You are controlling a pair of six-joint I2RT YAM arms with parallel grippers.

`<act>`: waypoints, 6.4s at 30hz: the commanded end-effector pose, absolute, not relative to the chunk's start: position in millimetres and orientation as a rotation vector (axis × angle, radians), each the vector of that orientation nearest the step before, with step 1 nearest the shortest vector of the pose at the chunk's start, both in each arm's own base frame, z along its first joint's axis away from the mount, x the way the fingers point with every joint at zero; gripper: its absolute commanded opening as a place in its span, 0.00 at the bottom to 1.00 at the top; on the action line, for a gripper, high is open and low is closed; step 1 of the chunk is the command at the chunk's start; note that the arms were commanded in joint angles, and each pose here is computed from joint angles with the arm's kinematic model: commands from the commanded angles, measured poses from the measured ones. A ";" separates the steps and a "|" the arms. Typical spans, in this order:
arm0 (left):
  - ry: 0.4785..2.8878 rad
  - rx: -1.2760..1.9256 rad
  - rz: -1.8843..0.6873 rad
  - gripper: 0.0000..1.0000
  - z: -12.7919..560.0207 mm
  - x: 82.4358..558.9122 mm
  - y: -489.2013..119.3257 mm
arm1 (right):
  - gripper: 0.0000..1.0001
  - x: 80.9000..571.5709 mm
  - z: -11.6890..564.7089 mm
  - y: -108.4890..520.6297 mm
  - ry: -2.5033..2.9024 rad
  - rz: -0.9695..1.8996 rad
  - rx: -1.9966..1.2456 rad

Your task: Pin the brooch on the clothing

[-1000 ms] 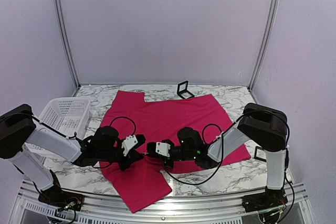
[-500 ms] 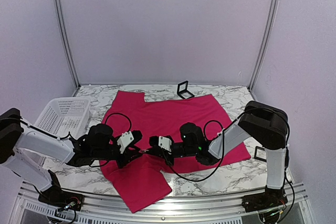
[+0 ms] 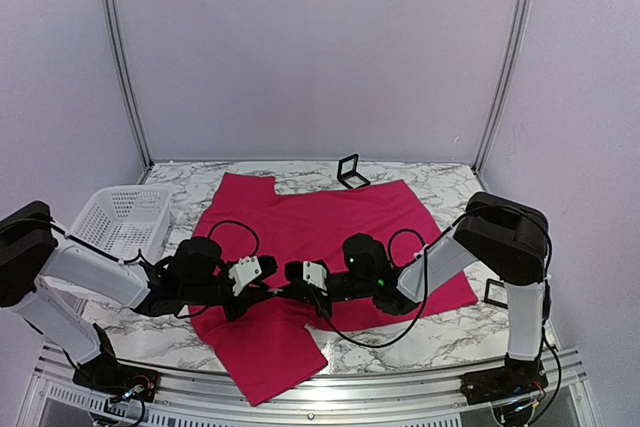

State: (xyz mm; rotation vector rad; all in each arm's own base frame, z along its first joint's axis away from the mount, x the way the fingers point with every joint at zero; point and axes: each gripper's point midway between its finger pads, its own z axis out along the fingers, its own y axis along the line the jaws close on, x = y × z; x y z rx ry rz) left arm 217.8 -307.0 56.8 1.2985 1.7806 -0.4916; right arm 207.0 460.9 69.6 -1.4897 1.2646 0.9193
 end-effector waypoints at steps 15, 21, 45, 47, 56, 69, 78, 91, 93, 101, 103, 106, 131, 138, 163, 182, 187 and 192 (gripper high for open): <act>1.668 1.331 -0.671 0.00 91.5 202.2 -326.1 | 0.09 217.3 86.0 460.1 1.257 0.889 -1.483; 1.705 1.323 -0.668 0.00 85.8 198.7 -319.7 | 0.21 215.2 81.9 438.9 1.308 0.842 -1.505; 1.687 1.312 -0.691 0.00 100.7 191.2 -313.9 | 0.11 237.7 32.1 422.2 1.563 0.828 -1.610; 1.687 1.308 -0.684 0.00 101.7 192.5 -313.6 | 0.26 234.4 44.7 422.7 1.539 0.865 -1.636; 1.677 1.290 -0.655 0.00 106.8 196.0 -310.9 | 0.53 227.2 109.4 432.8 1.381 1.070 -1.560; 1.645 1.302 -0.649 0.00 113.2 197.0 -313.8 | 0.54 199.5 125.8 452.0 1.204 1.304 -1.538; 1.641 1.310 -0.653 0.00 112.7 196.4 -314.5 | 0.33 200.8 124.7 460.9 1.183 1.309 -1.498; 1.625 1.310 -0.658 0.00 117.0 194.3 -313.7 | 0.26 197.2 113.4 467.0 1.203 1.295 -1.504; 1.625 1.309 -0.660 0.00 116.8 194.3 -313.6 | 0.24 198.2 113.9 468.5 1.202 1.291 -1.503; 1.624 1.316 -0.663 0.00 116.1 193.4 -314.1 | 0.14 198.9 113.8 470.4 1.201 1.297 -1.502; 1.625 1.320 -0.666 0.00 114.7 192.9 -314.4 | 0.13 199.8 113.8 471.7 1.201 1.297 -1.502; 1.629 1.328 -0.673 0.00 112.7 191.6 -314.7 | 0.12 201.2 114.8 473.4 1.207 1.310 -1.500; 1.619 1.355 -0.676 0.00 111.0 187.0 -315.8 | 0.00 250.9 108.0 478.6 1.566 1.413 -1.271; 1.633 1.339 -0.657 0.00 110.1 190.4 -314.0 | 0.00 248.5 112.9 466.6 1.570 1.460 -1.158; 1.719 1.337 -0.464 0.00 81.4 208.5 -300.9 | 0.29 218.6 124.8 441.6 1.490 1.476 -1.224; 1.699 1.669 0.484 0.58 31.1 184.5 -276.1 | 0.46 251.3 173.4 348.2 1.702 0.819 -0.949; 1.772 1.604 0.396 0.99 56.5 176.0 -276.3 | 0.47 264.9 177.1 330.8 1.776 0.690 -0.896; 1.807 1.609 0.183 0.99 94.1 158.5 -281.3 | 0.48 302.0 172.9 293.8 1.939 0.529 -0.739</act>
